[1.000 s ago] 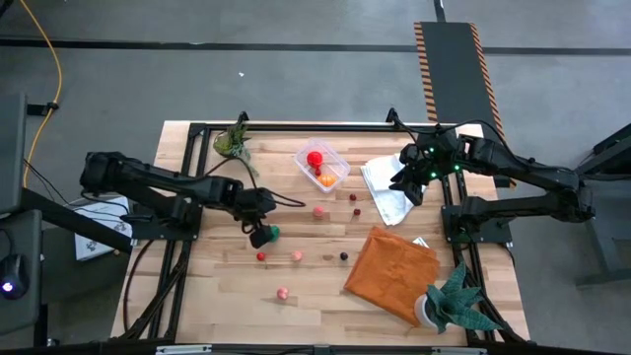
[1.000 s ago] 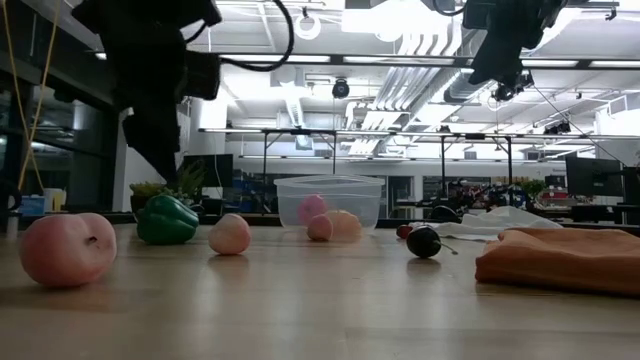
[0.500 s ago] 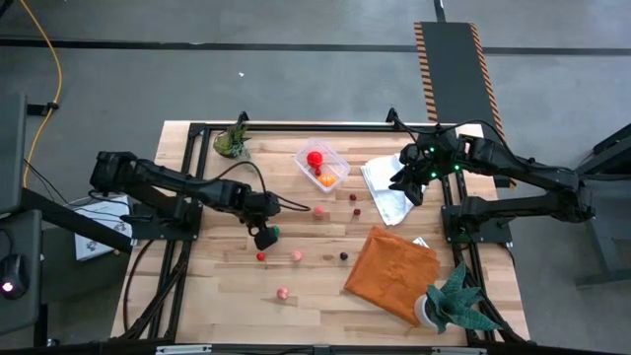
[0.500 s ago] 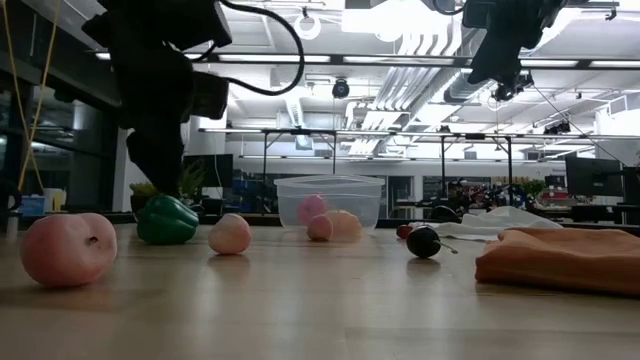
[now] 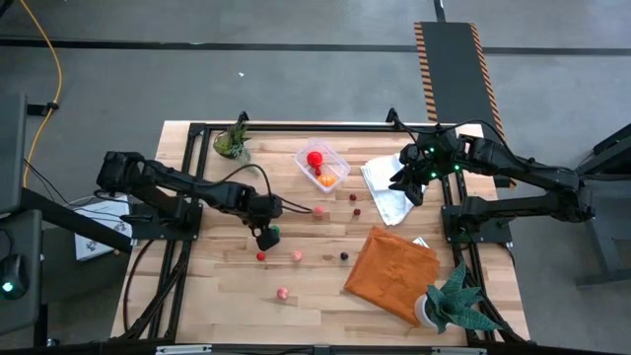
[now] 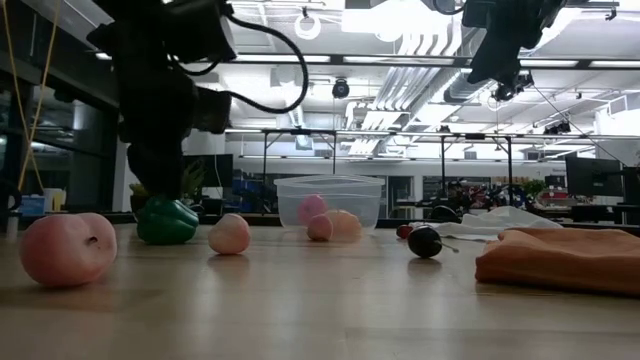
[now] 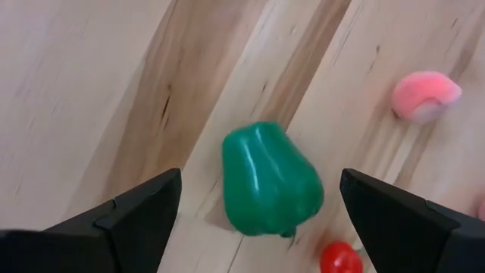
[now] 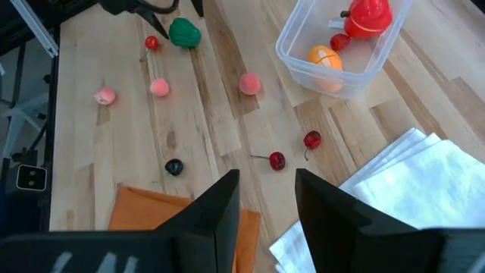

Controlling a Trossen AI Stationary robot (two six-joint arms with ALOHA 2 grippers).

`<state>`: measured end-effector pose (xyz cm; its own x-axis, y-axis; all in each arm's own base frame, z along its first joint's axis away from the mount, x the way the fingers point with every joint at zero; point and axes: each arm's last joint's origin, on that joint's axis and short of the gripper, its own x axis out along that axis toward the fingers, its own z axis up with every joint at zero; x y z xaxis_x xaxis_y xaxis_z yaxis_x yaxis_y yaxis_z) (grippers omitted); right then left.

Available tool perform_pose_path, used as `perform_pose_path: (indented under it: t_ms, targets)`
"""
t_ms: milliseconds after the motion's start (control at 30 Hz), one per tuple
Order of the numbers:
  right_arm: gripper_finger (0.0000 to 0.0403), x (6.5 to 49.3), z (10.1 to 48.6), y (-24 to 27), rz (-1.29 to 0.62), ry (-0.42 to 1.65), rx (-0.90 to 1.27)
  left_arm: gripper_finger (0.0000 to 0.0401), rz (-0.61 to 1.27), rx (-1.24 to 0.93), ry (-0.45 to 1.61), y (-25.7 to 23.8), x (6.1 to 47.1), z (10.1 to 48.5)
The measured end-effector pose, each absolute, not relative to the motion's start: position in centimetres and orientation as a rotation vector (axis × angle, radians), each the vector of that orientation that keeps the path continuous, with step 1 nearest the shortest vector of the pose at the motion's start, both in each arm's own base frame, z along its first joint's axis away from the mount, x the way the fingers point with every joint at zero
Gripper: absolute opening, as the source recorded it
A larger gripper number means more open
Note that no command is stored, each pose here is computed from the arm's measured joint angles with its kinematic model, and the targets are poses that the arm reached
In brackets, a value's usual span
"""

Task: Pick and placing Produce into tupperware
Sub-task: Put the green bell pepper into the transparent bin

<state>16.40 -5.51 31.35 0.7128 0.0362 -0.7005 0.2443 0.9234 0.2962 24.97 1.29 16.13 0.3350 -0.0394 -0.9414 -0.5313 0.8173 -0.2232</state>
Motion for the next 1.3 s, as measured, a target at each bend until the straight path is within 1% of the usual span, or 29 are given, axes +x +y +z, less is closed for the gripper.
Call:
perform_pose_path:
  t_ms: [233,700,933,1100,1300]
  targets:
    - [0.0119,16.40,31.36,-5.50,-0.119,0.773,0.386,0.0348,0.350,-0.555,1.229,1.30,25.20,15.36]
    - [0.0119,16.41,31.35,-5.51,-0.119,0.773,0.386,0.0348,0.388,-0.526,1.241,1.41,25.06,15.19]
    - [0.0119,16.41,31.36,-5.51,-0.118,0.772,0.386,0.0348,0.412,-0.513,1.287,1.42,24.59,15.06]
    - [0.0119,16.41,31.36,-5.51,-0.117,0.773,0.383,0.0348,0.409,-0.512,1.280,1.42,24.65,15.10]
    - [0.0119,16.41,31.36,-5.51,-0.116,0.773,0.379,0.0348,0.365,-0.459,1.282,1.43,24.72,15.11]
